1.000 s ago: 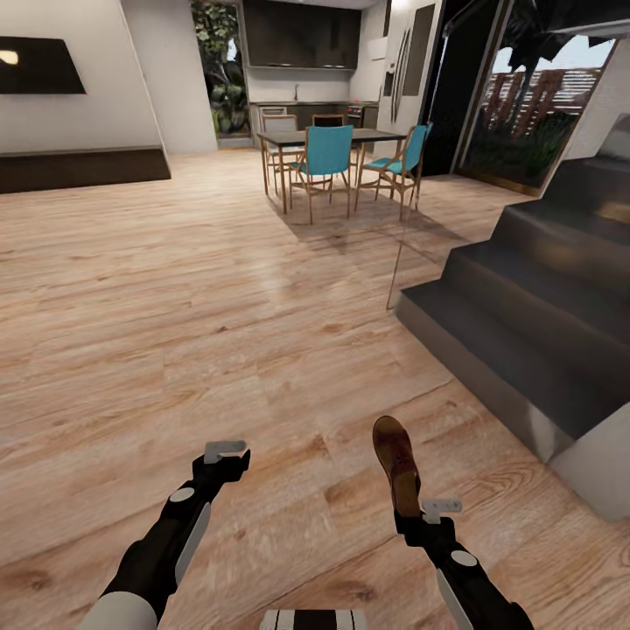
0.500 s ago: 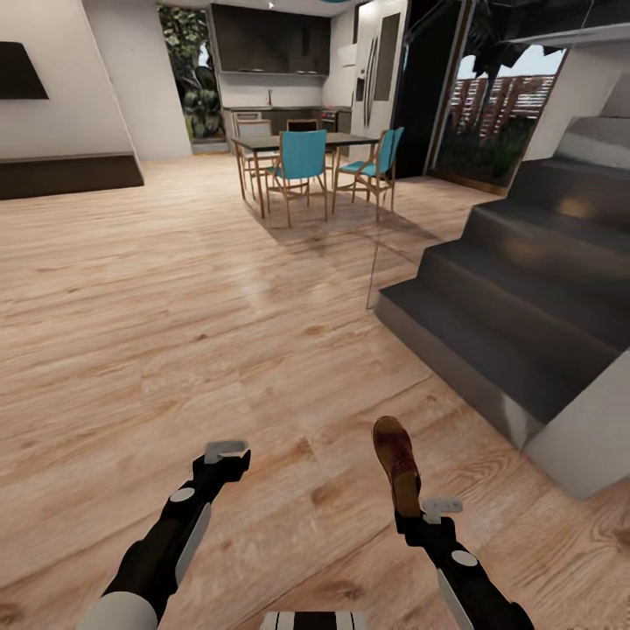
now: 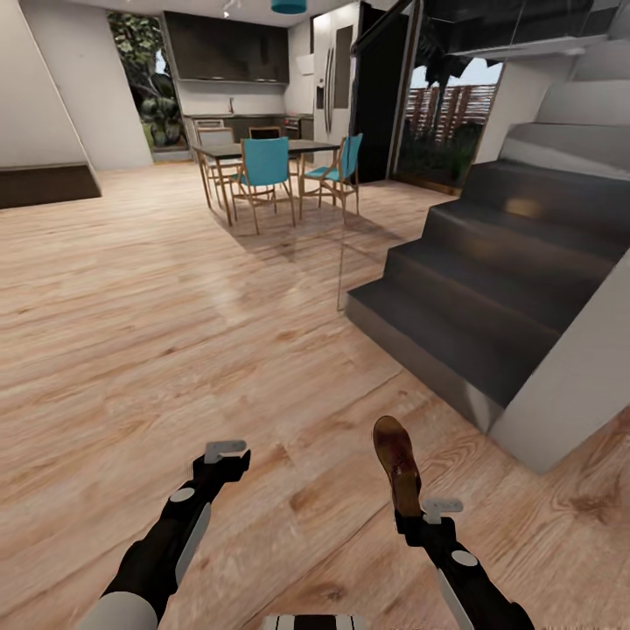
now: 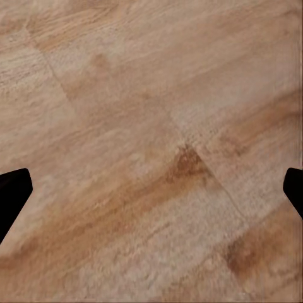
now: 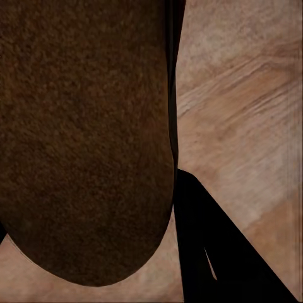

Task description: Pick up the two gym shoes and the two sandals from the corridor floor and place them onto the hallstand (shoe rack) in the corridor, making sure they are on the rack and not on the floor. Arrange them so the two gym shoes are next to each other and the two sandals are next to each other.

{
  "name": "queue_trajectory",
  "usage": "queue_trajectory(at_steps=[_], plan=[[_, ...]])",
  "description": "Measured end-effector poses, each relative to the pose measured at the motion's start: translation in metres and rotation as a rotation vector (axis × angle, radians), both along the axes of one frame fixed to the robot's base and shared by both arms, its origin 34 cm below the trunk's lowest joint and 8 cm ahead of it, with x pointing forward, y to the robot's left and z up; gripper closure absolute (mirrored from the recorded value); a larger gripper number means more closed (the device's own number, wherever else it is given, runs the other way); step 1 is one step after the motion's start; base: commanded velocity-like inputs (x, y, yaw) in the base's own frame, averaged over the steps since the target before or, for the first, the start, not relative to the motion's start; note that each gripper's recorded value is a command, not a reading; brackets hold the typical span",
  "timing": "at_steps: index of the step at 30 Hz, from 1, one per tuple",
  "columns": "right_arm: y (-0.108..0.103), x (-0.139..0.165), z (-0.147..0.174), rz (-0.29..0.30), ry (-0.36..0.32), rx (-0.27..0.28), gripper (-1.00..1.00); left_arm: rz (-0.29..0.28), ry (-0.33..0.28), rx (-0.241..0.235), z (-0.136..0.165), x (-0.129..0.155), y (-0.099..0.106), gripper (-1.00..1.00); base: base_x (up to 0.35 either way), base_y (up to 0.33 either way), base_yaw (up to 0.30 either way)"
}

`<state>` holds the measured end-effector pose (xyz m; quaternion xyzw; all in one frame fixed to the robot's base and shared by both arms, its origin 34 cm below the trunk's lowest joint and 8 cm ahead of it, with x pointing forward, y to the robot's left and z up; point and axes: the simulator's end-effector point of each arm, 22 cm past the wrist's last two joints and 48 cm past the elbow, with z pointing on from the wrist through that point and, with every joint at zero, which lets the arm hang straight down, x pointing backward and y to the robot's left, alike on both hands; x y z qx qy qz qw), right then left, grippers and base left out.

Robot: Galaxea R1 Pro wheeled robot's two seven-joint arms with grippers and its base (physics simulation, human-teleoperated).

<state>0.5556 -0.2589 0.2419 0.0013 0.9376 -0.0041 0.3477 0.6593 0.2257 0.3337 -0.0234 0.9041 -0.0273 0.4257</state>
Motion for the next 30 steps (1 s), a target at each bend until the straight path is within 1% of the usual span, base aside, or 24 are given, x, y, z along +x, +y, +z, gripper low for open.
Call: queue_trajectory(at_steps=[5, 13, 22, 30], plan=[[0.000, 0.001, 0.003, -0.001, -0.005, 0.000, 1.00, 0.000, -0.017, 0.002, 0.008, 0.004, 0.000, -1.00, 0.000, 0.000, -0.239], [0.000, 0.004, 0.007, -0.002, -0.014, 0.001, 1.00, 0.002, -0.086, -0.003, 0.040, 0.023, -0.002, -1.00, 0.000, 0.000, -0.238], [0.000, 0.007, 0.012, -0.002, -0.025, 0.001, 1.00, -0.001, -0.076, -0.011, 0.045, 0.022, -0.005, -1.00, 0.000, 0.000, -0.238], [0.000, 0.010, 0.017, -0.001, -0.034, 0.000, 1.00, 0.000, -0.081, -0.012, 0.049, 0.021, -0.005, -1.00, 0.000, 0.000, -0.239]])
